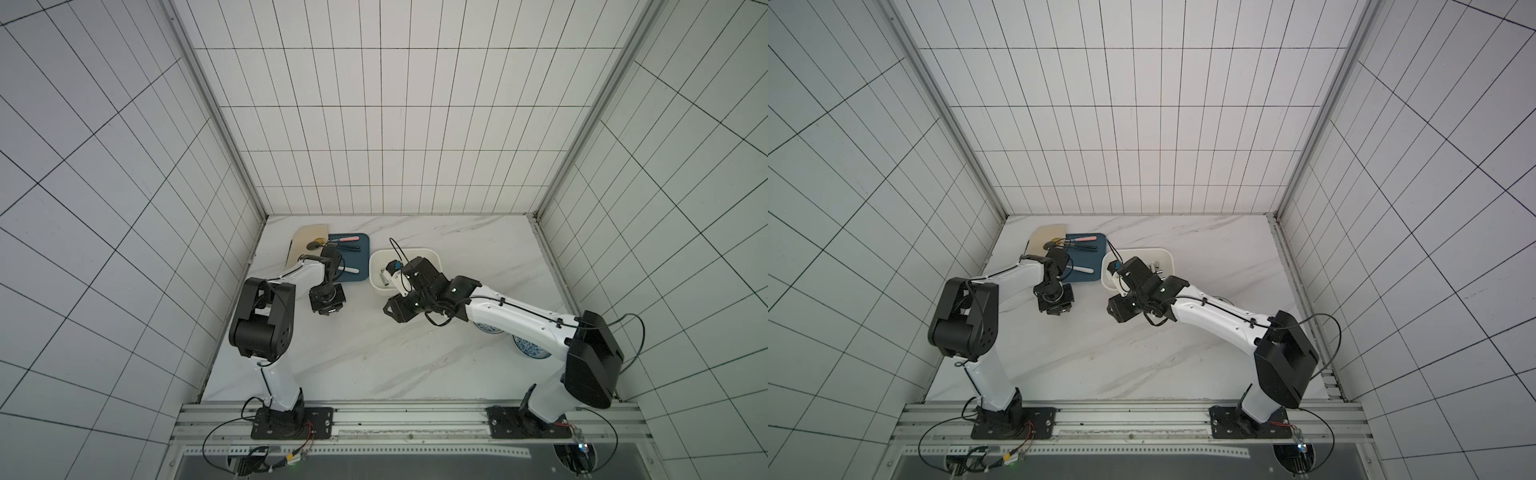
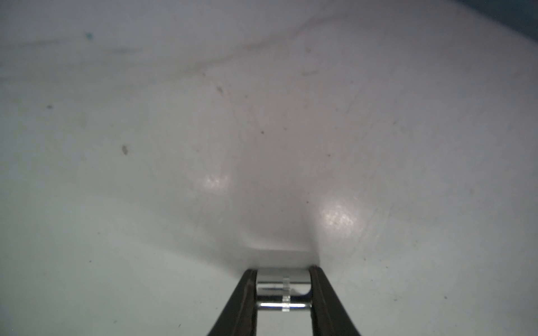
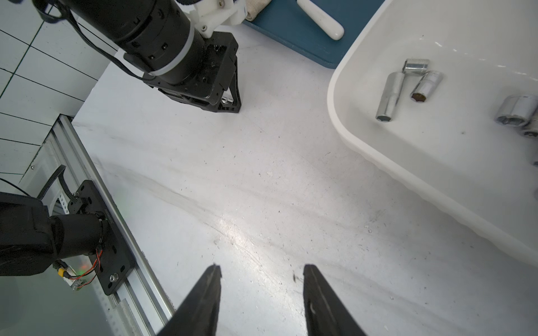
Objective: Put the socket on the desktop into the storage box
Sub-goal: Pick up the socket head from the center of the board, then place the socket head in the storage box.
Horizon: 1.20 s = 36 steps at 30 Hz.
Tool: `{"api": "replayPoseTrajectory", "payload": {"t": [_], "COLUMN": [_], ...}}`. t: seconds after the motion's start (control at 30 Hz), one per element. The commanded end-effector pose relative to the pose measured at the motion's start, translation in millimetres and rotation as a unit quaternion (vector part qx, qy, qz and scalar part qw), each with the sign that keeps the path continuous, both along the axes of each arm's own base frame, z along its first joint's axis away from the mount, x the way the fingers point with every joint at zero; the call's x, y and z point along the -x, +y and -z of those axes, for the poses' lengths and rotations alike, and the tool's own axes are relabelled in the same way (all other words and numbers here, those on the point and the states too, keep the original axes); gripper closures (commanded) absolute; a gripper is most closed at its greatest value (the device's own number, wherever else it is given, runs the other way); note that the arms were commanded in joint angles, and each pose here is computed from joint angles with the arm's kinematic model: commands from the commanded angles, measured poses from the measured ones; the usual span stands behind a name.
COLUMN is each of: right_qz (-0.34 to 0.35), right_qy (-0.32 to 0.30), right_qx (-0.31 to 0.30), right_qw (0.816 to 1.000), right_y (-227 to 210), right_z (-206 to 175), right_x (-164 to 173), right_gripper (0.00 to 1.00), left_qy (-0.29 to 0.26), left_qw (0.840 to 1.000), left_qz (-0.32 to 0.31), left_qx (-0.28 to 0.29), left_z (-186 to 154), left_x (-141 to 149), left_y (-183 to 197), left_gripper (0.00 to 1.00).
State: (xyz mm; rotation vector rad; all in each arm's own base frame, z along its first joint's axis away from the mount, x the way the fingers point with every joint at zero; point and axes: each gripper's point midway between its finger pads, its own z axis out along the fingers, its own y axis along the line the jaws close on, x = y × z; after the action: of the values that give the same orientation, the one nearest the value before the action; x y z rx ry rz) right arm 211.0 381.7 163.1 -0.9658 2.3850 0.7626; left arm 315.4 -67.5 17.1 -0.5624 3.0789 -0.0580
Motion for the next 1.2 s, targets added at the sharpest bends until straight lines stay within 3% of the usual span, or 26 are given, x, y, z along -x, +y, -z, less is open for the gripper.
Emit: {"api": "replayPoseTrajectory", "payload": {"t": [0.0, 0.33, 0.63, 1.17], "right_qz": [0.011, 0.014, 0.031, 0.094], "right_qy": [-0.006, -0.009, -0.016, -0.03], "right_qx": [-0.001, -0.002, -0.007, 0.008], "right_qw": [1.0, 1.0, 0.999, 0.995], "right_y": [-7.9, -10.8, -21.4, -63.2], "right_z": [-1.5, -3.8, -9.7, -15.3], "right_x": [-1.0, -2.3, -7.4, -24.0], "right_gripper": [0.51, 0.51, 0.51, 0.51], "left_qy": [-0.004, -0.012, -0.048, -0.112], "left_qw": [1.0, 1.0, 0.999, 0.99], "left_qz": [0.004, 0.006, 0.019, 0.069], "left_qx": [-0.007, 0.0, 0.013, 0.059], "left_z": [1.0, -6.8, -40.2, -98.5], "left_x": [-4.9, -6.2, -22.0, -61.8], "left_y": [0.6, -3.4, -18.4, -85.8], "left_gripper": [0.71, 0.77, 0.77, 0.77]}}
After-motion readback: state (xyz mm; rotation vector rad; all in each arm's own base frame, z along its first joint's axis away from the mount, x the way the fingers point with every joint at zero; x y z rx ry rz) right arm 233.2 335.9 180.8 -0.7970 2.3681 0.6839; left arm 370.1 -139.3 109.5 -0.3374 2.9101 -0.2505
